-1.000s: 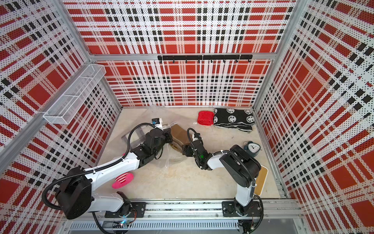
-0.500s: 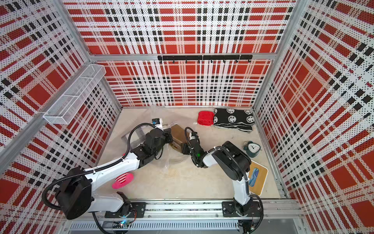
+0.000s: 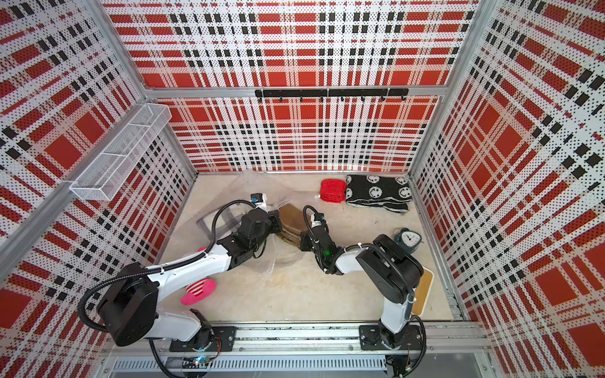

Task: Take the scarf out of the vacuum bag
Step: Take out the scarf from the vacuum bag.

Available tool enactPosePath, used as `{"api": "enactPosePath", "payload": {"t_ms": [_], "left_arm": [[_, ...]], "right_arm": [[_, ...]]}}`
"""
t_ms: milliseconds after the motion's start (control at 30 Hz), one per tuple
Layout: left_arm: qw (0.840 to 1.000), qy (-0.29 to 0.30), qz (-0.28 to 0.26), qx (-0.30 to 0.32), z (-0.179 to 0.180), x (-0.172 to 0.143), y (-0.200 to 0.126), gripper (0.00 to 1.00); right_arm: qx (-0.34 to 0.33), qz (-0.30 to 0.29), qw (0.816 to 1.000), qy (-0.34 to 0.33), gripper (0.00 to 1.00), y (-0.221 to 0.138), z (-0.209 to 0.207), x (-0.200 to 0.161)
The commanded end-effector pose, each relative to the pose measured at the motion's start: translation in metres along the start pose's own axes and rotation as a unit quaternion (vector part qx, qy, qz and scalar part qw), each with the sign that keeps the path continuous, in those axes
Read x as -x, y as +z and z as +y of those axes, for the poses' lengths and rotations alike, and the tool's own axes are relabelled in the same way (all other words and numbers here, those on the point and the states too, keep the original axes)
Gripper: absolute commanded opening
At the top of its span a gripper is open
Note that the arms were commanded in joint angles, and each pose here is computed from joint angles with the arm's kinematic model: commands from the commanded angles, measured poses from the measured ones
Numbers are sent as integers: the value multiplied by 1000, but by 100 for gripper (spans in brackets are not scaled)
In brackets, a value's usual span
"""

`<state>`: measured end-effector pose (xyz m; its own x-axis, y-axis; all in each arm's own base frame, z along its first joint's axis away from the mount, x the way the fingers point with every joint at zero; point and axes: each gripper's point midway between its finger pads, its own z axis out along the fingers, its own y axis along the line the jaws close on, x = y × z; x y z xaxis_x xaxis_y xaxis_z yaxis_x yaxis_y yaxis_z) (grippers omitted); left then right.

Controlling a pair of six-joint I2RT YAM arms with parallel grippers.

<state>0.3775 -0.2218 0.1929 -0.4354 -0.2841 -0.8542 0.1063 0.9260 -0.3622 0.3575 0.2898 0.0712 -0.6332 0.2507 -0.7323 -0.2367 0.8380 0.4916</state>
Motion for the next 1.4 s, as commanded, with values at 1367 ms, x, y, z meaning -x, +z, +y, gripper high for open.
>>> {"api": "enactPosePath", "payload": {"t_ms": [1367], "left_arm": [[998, 36, 37, 37, 6, -38, 35, 0]], "right_arm": [[-326, 52, 943, -45, 29, -121, -153, 41]]}}
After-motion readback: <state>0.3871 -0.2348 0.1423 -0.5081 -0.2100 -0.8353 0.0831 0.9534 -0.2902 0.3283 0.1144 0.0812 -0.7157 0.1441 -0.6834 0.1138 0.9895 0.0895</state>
